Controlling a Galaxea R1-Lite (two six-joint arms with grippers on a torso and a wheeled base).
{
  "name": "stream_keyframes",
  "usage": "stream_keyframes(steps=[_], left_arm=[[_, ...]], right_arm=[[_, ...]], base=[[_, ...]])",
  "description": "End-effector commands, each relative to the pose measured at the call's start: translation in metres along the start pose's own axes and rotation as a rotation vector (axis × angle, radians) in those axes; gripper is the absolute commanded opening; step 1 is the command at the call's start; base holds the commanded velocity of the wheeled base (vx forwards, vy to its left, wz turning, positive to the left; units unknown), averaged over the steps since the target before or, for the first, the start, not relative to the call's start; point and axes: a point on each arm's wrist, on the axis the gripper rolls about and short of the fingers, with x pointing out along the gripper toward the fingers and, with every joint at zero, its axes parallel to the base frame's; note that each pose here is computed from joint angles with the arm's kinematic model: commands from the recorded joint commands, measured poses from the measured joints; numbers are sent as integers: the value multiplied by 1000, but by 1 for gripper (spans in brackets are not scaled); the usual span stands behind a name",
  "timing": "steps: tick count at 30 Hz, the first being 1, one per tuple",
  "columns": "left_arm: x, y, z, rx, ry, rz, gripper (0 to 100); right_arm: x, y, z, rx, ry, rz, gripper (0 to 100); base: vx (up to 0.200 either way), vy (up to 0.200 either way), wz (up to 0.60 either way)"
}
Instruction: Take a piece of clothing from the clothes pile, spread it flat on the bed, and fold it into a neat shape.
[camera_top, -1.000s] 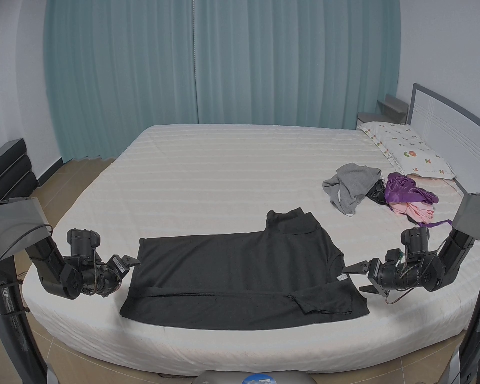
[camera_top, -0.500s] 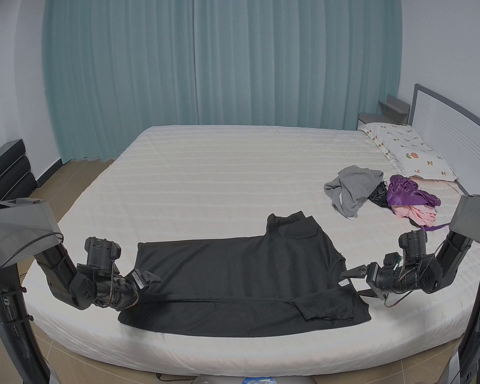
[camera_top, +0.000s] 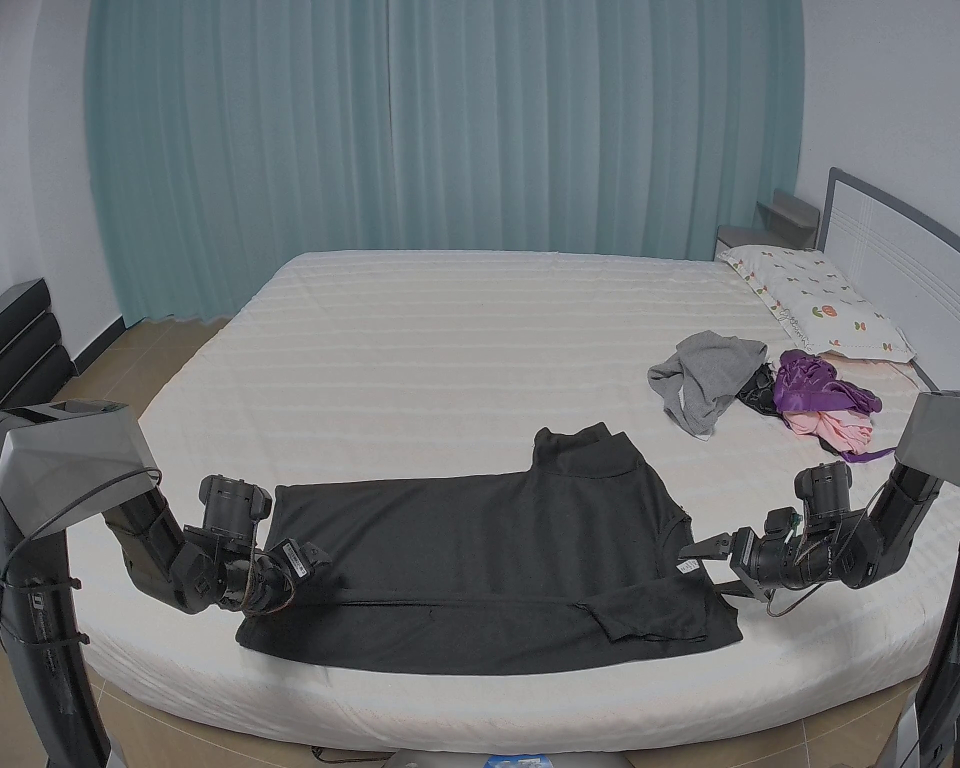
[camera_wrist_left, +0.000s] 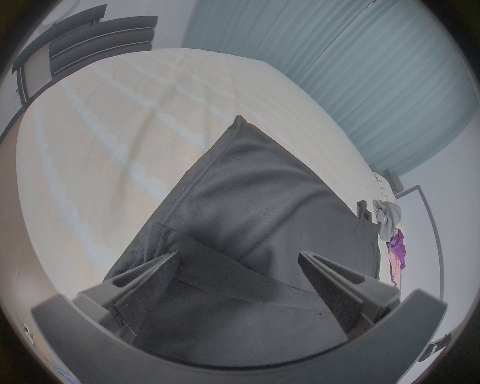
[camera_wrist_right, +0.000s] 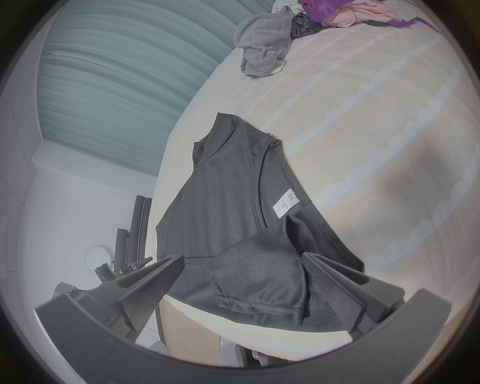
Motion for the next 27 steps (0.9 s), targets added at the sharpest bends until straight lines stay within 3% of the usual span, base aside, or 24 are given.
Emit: stream_keyframes(steps=[1, 4, 9, 16, 22, 23, 27], left_arm=[[11, -1, 6, -11, -17, 13, 100], [13, -8, 32, -98, -138, -23, 100], [17, -2, 48, -207, -227, -77, 100], [12, 4, 54, -229, -226, -84, 100], [7, 9, 46, -209, -152, -103, 100], [3, 16, 45, -168, -102, -108, 100], [4, 25, 43, -113, -84, -67, 100]], right_arm=[[1, 0, 0, 0, 2, 0, 100], [1, 0, 0, -1, 3, 1, 100], [1, 0, 0, 0, 2, 2, 100], [0, 0, 0, 1, 2, -2, 100], [0, -1, -1, -1, 2, -2, 100], [0, -1, -1, 0, 3, -2, 100], [0, -1, -1, 0, 3, -2, 100]], base=[[0, 0, 0], [0, 0, 0], [0, 0, 0], [0, 0, 0], [0, 0, 0], [0, 0, 0], [0, 0, 0]])
